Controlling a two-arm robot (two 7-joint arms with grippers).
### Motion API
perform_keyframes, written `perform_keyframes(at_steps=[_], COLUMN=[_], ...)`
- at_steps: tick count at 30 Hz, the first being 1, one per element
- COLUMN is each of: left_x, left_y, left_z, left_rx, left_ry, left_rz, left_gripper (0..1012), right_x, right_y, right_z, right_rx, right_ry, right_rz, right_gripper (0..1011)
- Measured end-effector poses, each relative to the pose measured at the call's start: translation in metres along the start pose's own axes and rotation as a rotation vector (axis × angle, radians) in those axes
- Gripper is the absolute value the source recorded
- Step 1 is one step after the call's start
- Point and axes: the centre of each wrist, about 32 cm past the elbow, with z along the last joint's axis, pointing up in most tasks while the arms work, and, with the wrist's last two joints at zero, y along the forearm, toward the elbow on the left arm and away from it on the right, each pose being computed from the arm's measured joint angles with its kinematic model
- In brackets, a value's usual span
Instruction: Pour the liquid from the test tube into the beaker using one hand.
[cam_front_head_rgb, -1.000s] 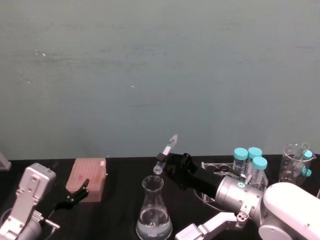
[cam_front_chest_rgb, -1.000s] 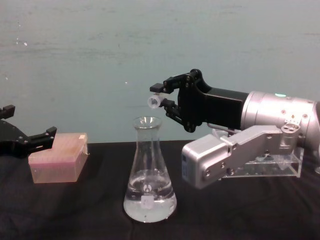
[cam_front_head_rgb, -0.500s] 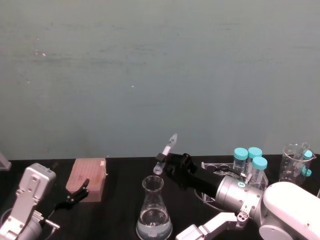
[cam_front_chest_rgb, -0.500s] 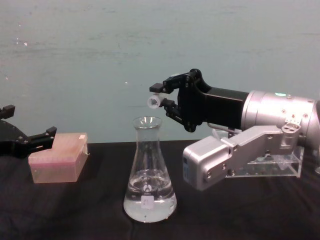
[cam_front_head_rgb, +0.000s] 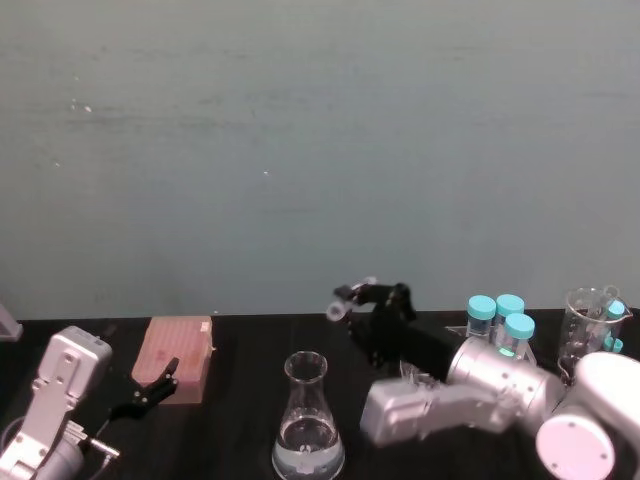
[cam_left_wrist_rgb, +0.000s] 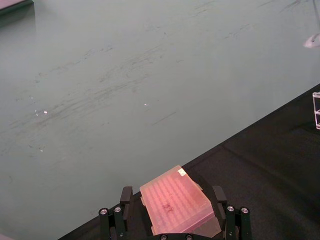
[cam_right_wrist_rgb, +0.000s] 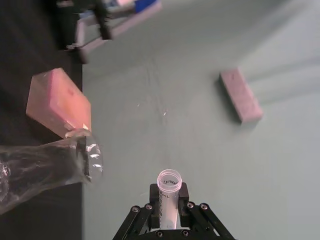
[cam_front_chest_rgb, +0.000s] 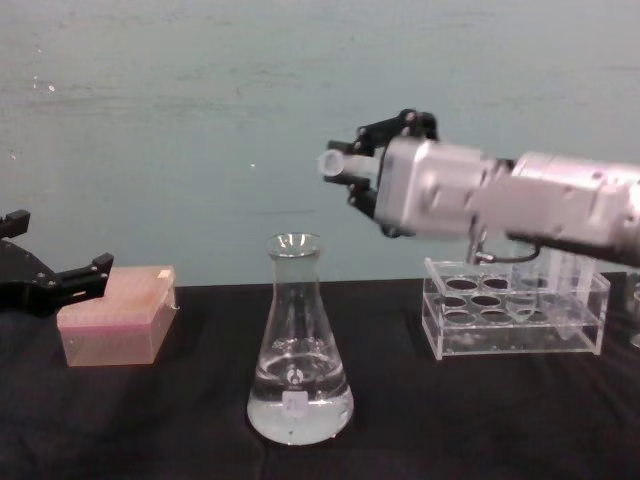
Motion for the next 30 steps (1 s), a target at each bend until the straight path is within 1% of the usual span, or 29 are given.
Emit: perform_keyframes(at_steps=[1, 2, 3, 5, 6, 7, 8, 9, 10, 12, 13, 15, 16, 19, 20, 22, 23, 25, 26, 30], left_x=[0.0001, 0.0000, 0.0000, 0.0000, 0.0000, 0.0000, 0.0000, 0.0000, 0.0000, 0.0000, 0.0000, 0.0000, 0.0000, 0.0000, 0.0000, 0.0001, 0.0000, 0.0000, 0.0000, 0.0000], left_y=[0.0000, 0.0000, 0.0000, 0.0000, 0.0000, 0.0000, 0.0000, 0.0000, 0.0000, 0.0000, 0.0000, 0.0000, 0.0000, 0.0000, 0.0000, 0.0000, 0.0000, 0.0000, 0.0000, 0.0000], left_z=[0.0000, 0.0000, 0.0000, 0.0000, 0.0000, 0.0000, 0.0000, 0.0000, 0.0000, 0.0000, 0.0000, 0.0000, 0.0000, 0.0000, 0.0000, 0.0000, 0.0000, 0.0000, 0.0000, 0.0000], left_rx=[0.000, 0.000, 0.000, 0.000, 0.000, 0.000, 0.000, 0.000, 0.000, 0.000, 0.000, 0.000, 0.000, 0.000, 0.000, 0.000, 0.000, 0.000, 0.000, 0.000], left_ry=[0.000, 0.000, 0.000, 0.000, 0.000, 0.000, 0.000, 0.000, 0.000, 0.000, 0.000, 0.000, 0.000, 0.000, 0.000, 0.000, 0.000, 0.000, 0.000, 0.000], left_rz=[0.000, 0.000, 0.000, 0.000, 0.000, 0.000, 0.000, 0.000, 0.000, 0.000, 0.000, 0.000, 0.000, 0.000, 0.000, 0.000, 0.000, 0.000, 0.000, 0.000], left_gripper=[1000, 1000, 1000, 1000, 1000, 1000, 1000, 1000, 1000, 1000, 1000, 1000, 1000, 1000, 1000, 1000, 1000, 1000, 1000, 1000], right_x=[0.005, 0.007, 0.013, 0.018, 0.024, 0.028, 0.034, 0.034, 0.039, 0.044, 0.048, 0.052, 0.055, 0.059, 0.062, 0.064, 0.066, 0.068, 0.069, 0.069], right_y=[-0.003, -0.004, -0.007, -0.010, -0.013, -0.015, -0.017, -0.017, -0.020, -0.022, -0.023, -0.025, -0.027, -0.030, -0.032, -0.033, -0.034, -0.035, -0.036, -0.038], right_z=[-0.001, -0.002, -0.005, -0.008, -0.012, -0.014, -0.019, -0.019, -0.024, -0.030, -0.036, -0.041, -0.047, -0.054, -0.060, -0.065, -0.070, -0.075, -0.079, -0.086], right_rx=[-0.017, -0.027, -0.049, -0.069, -0.092, -0.105, -0.128, -0.128, -0.151, -0.172, -0.191, -0.208, -0.224, -0.242, -0.253, -0.260, -0.269, -0.273, -0.278, -0.281], right_ry=[0.068, 0.106, 0.177, 0.241, 0.305, 0.337, 0.398, 0.398, 0.454, 0.505, 0.551, 0.597, 0.640, 0.702, 0.751, 0.802, 0.853, 0.896, 0.942, 1.021], right_rz=[-0.002, -0.006, -0.009, -0.014, -0.017, -0.023, -0.031, -0.031, -0.039, -0.049, -0.059, -0.064, -0.066, -0.066, -0.063, -0.056, -0.049, -0.043, -0.035, -0.017], right_gripper=[208, 208, 208, 208, 208, 208, 208, 208, 208, 208, 208, 208, 208, 208, 208, 208, 208, 208, 208, 208])
